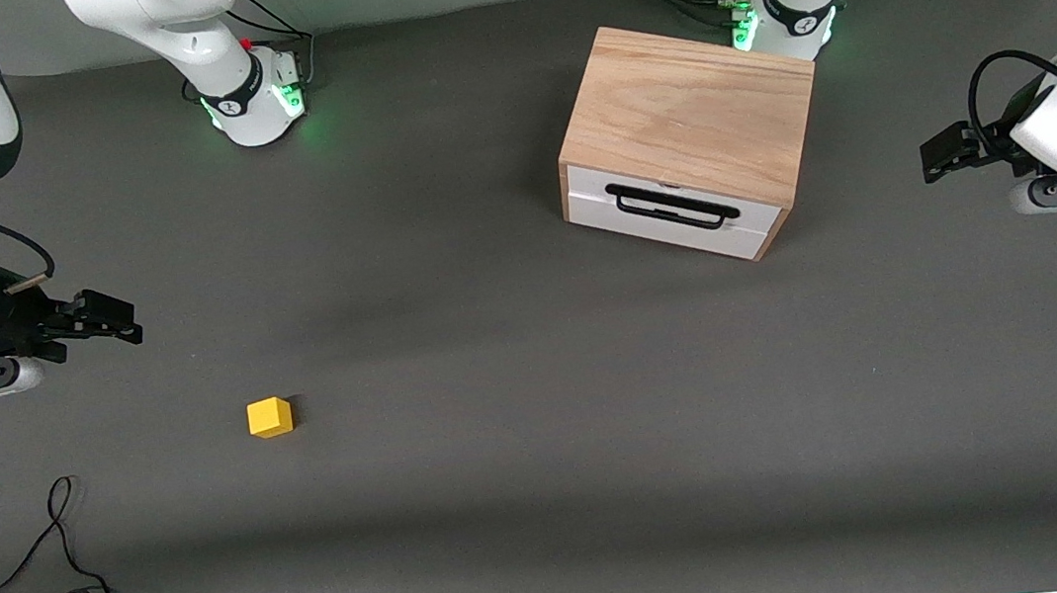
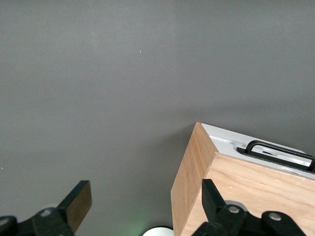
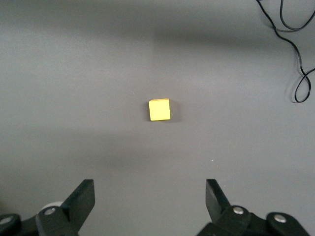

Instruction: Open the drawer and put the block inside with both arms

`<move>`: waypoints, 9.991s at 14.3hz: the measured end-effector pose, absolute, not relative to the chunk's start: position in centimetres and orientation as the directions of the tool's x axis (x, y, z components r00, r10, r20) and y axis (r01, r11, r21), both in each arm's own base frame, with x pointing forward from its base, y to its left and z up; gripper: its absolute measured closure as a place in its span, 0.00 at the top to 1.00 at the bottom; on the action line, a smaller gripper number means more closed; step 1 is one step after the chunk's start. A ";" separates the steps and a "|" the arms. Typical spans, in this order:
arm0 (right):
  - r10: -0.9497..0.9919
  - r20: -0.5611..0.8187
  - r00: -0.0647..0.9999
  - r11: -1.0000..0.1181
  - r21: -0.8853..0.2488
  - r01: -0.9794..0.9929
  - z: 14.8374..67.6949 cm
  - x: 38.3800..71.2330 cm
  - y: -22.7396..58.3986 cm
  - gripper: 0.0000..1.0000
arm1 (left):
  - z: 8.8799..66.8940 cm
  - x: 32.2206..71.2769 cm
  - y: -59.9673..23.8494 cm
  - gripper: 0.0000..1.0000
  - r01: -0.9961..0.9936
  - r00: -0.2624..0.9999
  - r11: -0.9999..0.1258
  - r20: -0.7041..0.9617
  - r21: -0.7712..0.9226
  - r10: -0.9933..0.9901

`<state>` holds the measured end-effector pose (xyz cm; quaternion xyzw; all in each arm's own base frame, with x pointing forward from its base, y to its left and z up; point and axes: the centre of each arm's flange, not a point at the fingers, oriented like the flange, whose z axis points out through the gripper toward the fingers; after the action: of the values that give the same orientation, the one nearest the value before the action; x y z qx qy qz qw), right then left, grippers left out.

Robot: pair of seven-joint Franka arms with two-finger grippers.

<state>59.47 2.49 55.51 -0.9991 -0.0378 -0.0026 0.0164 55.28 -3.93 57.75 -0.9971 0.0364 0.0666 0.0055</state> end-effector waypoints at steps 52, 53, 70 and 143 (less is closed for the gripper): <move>0.076 -0.009 0.997 -0.997 -0.033 0.075 54.7 59.5 2.5 1.00 | 34.1 52.6 -34.9 1.00 0.873 0.387 -0.371 -0.015 -0.316 0.922; 0.076 -0.009 0.997 -0.997 -0.033 0.075 54.7 59.5 2.5 1.00 | 33.5 52.5 -34.8 1.00 0.869 0.392 -0.375 -0.014 -0.323 0.920; 0.073 -0.013 0.997 -0.997 -0.036 0.072 52.8 60.5 2.4 1.00 | 29.7 50.6 -34.6 1.00 0.843 0.423 -0.400 -0.017 -0.359 0.906; 0.035 -0.108 0.994 -0.999 -0.015 0.034 19.9 65.4 3.8 0.91 | 55.8 56.1 -3.1 1.00 -0.007 0.989 -0.999 -0.150 -0.046 0.000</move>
<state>65.43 3.85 19.89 -0.9984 -0.0172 0.0541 0.0064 56.08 -3.09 55.79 -0.9969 0.0015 0.0752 0.0231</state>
